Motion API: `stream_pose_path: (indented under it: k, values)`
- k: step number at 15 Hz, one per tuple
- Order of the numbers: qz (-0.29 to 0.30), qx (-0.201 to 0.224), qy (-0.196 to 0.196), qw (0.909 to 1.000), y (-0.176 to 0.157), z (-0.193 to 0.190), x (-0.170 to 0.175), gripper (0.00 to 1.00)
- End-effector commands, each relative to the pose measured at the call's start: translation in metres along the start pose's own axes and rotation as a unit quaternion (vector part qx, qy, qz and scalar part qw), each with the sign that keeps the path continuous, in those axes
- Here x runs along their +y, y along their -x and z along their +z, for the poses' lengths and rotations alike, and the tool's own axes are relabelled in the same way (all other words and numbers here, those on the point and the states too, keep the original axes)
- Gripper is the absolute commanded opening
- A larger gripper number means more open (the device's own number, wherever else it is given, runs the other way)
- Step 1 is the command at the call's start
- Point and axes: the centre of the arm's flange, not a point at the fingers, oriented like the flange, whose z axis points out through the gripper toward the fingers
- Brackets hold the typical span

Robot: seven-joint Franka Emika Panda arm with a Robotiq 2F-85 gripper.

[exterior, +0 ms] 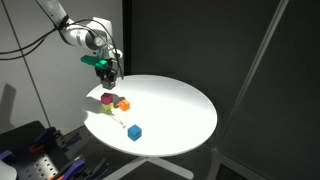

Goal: Put the grey block on the table

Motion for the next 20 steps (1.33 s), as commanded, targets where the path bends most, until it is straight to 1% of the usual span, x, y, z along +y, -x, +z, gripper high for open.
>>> stream_pose_path:
  k: [1, 5, 8, 11, 15, 20]
  values:
    - [0.070, -0.007, -0.013, 0.9974, 0.015, -0.012, 0.026, 0.33]
    - [0.125, -0.009, -0.016, 0.9920, 0.024, -0.011, 0.061, 0.33]
    - [0.147, -0.011, -0.010, 0.9890, 0.031, -0.004, 0.082, 0.33]
    - [0.150, -0.011, -0.006, 0.9886, 0.034, 0.007, 0.093, 0.33]
    - [0.146, -0.003, -0.001, 0.9893, 0.034, 0.023, 0.098, 0.33]
    - [0.155, -0.001, 0.005, 0.9879, 0.032, 0.043, 0.112, 0.33]
